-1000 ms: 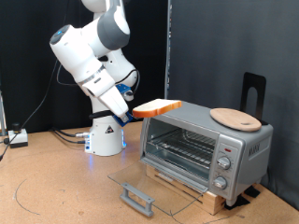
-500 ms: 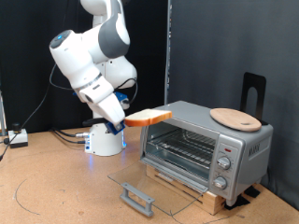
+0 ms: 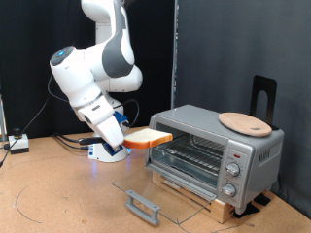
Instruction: Make a piece of toast with the oven
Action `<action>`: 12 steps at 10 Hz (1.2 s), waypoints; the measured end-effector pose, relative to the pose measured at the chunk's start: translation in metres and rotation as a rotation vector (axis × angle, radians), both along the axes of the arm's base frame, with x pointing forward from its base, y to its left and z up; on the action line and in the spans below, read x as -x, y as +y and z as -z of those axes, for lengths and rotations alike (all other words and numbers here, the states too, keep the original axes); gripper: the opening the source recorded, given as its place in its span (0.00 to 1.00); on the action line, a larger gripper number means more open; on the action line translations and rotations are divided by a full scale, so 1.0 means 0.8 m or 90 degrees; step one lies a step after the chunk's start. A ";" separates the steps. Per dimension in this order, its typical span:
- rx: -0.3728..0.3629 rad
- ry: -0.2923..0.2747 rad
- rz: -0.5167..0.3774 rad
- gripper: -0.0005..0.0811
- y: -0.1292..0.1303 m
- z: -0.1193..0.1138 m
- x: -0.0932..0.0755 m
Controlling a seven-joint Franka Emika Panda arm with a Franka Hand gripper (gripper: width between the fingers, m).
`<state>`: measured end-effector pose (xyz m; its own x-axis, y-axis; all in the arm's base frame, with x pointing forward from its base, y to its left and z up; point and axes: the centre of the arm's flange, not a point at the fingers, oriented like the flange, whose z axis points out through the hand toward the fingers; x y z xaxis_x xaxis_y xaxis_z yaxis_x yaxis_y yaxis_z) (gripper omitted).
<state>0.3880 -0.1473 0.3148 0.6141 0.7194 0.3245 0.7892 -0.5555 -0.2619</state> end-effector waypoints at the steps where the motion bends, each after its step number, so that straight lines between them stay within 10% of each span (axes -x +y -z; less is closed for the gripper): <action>1: 0.008 -0.003 -0.008 0.49 0.006 0.002 -0.004; 12: 0.077 -0.085 -0.117 0.49 0.164 0.024 -0.007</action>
<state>0.3933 -0.0159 0.2955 0.4271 0.8534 0.2988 0.9028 -0.4210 -0.0881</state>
